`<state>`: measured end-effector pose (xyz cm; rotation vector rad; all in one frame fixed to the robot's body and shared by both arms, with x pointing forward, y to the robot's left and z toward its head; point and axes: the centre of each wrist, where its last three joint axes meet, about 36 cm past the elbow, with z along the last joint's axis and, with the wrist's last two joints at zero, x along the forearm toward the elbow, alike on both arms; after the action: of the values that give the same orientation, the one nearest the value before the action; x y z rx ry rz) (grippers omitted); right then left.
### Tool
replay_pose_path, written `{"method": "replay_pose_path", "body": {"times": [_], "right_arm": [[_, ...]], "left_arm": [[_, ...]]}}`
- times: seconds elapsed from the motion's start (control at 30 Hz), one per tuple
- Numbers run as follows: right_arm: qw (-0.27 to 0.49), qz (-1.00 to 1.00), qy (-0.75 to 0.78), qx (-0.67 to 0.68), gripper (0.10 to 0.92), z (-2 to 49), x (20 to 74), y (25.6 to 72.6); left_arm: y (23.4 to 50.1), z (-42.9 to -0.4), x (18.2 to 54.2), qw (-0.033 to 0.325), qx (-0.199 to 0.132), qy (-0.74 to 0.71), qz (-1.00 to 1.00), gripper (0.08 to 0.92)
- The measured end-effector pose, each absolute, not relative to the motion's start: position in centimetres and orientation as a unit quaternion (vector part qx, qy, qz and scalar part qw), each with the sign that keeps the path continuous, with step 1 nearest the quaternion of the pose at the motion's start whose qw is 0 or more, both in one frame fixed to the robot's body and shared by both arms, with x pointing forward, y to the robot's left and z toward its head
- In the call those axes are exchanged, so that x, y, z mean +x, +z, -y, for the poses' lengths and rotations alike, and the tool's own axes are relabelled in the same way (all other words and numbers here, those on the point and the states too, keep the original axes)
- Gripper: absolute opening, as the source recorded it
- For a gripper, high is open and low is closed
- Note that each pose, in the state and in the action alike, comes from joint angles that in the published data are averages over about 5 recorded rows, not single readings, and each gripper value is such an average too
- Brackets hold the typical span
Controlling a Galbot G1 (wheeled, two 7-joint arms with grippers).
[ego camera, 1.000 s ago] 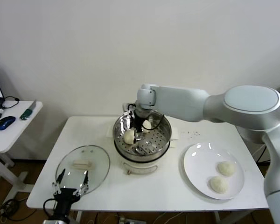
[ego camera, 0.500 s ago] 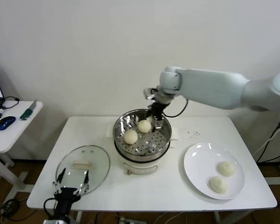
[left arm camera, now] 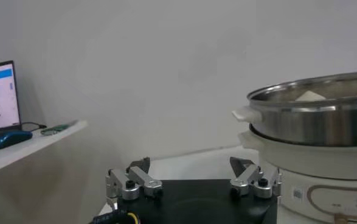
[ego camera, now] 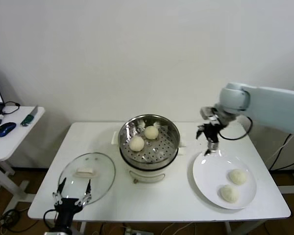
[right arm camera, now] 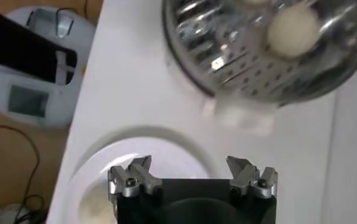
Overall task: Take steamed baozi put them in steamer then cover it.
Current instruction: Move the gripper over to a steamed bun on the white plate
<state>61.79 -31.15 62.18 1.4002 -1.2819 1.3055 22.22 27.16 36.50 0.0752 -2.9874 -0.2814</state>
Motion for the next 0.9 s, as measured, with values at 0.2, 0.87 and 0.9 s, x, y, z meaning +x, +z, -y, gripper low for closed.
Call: {"method": "replay_pose_path", "body": {"times": [0.2,0.87,0.9], "right_arm": [[0.434,0.497,0.512,0.550,0.823,35.6,59.1,58.0],[0.484,0.473,0.492,0.548,0.823,40.5,54.9,47.8],[0.484,0.473,0.492,0.548,0.823,40.4,54.9,47.6]], "left_arm": [[36.5,-27.3,22.2,0.073,0.029,-0.099,0.992,0.823],[35.9,-27.3,22.3,0.083,0.033,-0.108,0.990,0.823],[35.9,-27.3,22.3,0.083,0.033,-0.109,0.990,0.823]]}}
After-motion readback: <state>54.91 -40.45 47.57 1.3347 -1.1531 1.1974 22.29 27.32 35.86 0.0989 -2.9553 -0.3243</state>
